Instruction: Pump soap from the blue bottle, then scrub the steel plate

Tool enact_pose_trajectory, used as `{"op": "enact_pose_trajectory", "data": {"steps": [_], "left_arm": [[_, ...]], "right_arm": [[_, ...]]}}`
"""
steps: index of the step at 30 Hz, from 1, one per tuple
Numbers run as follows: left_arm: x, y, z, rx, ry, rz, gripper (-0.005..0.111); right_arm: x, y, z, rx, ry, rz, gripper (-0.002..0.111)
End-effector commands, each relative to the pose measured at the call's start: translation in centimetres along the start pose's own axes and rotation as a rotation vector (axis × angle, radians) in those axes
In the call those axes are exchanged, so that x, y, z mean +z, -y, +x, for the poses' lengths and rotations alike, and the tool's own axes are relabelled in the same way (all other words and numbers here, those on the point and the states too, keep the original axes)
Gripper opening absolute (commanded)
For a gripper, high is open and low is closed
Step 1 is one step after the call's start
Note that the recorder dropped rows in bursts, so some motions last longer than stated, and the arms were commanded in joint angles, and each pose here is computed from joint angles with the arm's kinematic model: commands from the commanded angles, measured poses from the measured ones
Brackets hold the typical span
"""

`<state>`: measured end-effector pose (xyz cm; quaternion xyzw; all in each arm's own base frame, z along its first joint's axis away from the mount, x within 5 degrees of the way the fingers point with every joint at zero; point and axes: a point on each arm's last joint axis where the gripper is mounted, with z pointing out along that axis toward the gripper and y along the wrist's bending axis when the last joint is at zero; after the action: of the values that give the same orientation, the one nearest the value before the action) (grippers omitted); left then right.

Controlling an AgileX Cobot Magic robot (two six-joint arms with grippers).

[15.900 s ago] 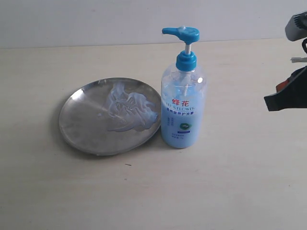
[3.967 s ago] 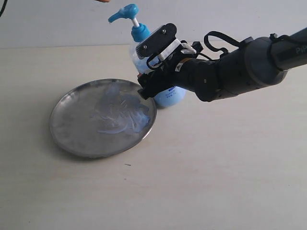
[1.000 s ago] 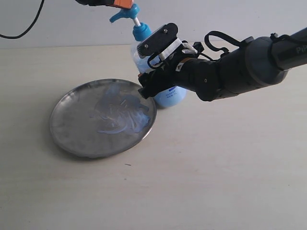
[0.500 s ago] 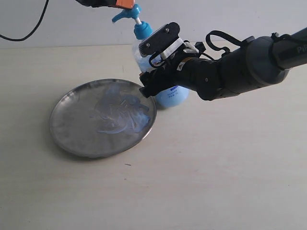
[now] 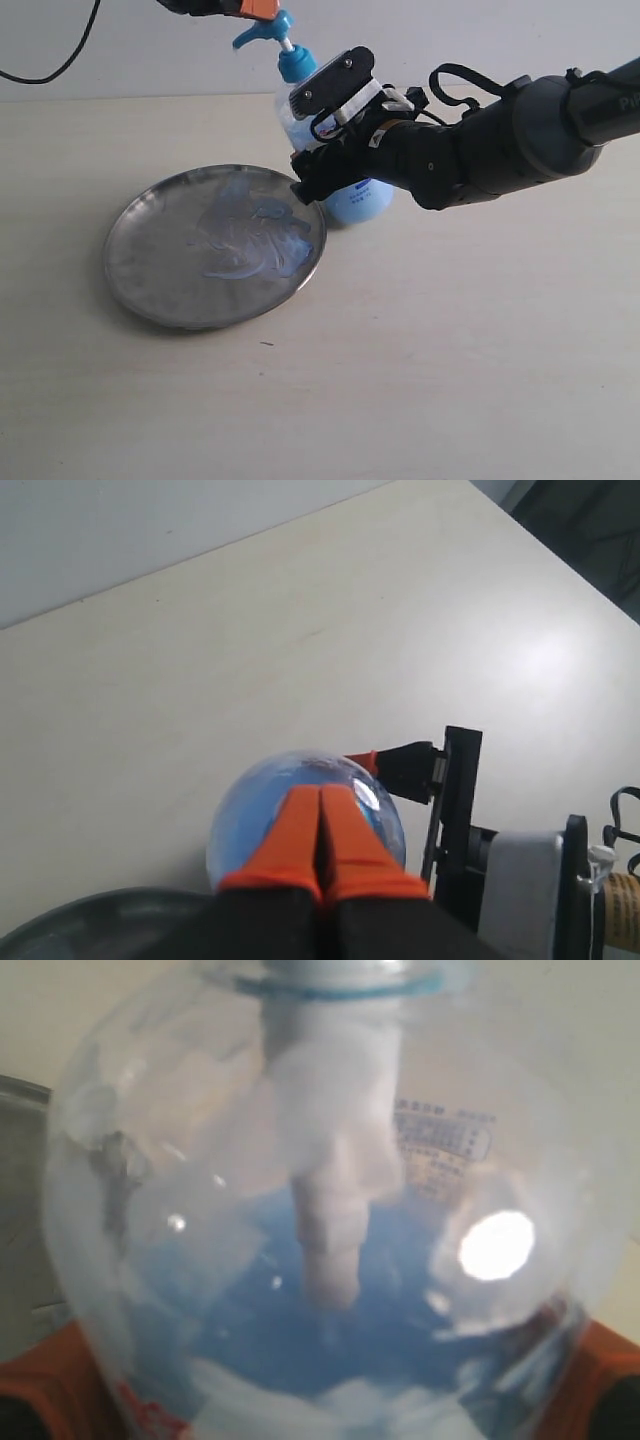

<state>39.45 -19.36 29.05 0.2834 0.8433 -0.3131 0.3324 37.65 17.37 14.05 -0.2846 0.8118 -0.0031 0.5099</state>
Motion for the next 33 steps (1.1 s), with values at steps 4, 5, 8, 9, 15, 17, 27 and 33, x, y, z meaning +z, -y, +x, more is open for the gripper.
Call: {"op": "enact_pose_trajectory", "data": {"steps": [4,5,8,9,15,17,27,33], "left_arm": [[3.6,0.7,3.9,0.132,-0.267,0.011,0.000],[3.6,0.7,3.9,0.131,-0.267,0.012,0.000],[3.6,0.6,4.0,0.127,-0.275,0.002,0.000],[3.5,0.5,4.1,0.134,-0.283,-0.010,0.000],[3.5,0.3,4.1,0.143,-0.293,-0.033,0.000],[3.6,0.3,4.3,0.138,-0.304,-0.027,0.000],[5.1,-0.6,5.8,0.125,-0.373,-0.011,0.000],[5.7,-1.0,6.4,0.127,-0.410,-0.006,0.000]], "right_arm": [[-0.2,-0.4,0.1,-0.040,-0.011,-0.026,0.000],[-0.2,-0.4,0.1,-0.040,-0.011,-0.026,0.000],[-0.2,-0.4,0.1,-0.023,-0.009,-0.025,0.000],[-0.2,-0.4,0.1,-0.020,-0.008,-0.026,0.000],[-0.2,-0.5,0.0,-0.024,-0.002,-0.036,0.000],[-0.2,-0.6,0.0,-0.012,-0.001,-0.038,0.000],[-0.2,-0.6,0.0,-0.012,-0.001,-0.038,0.000],[-0.2,-0.6,0.0,-0.012,-0.001,-0.038,0.000]]}}
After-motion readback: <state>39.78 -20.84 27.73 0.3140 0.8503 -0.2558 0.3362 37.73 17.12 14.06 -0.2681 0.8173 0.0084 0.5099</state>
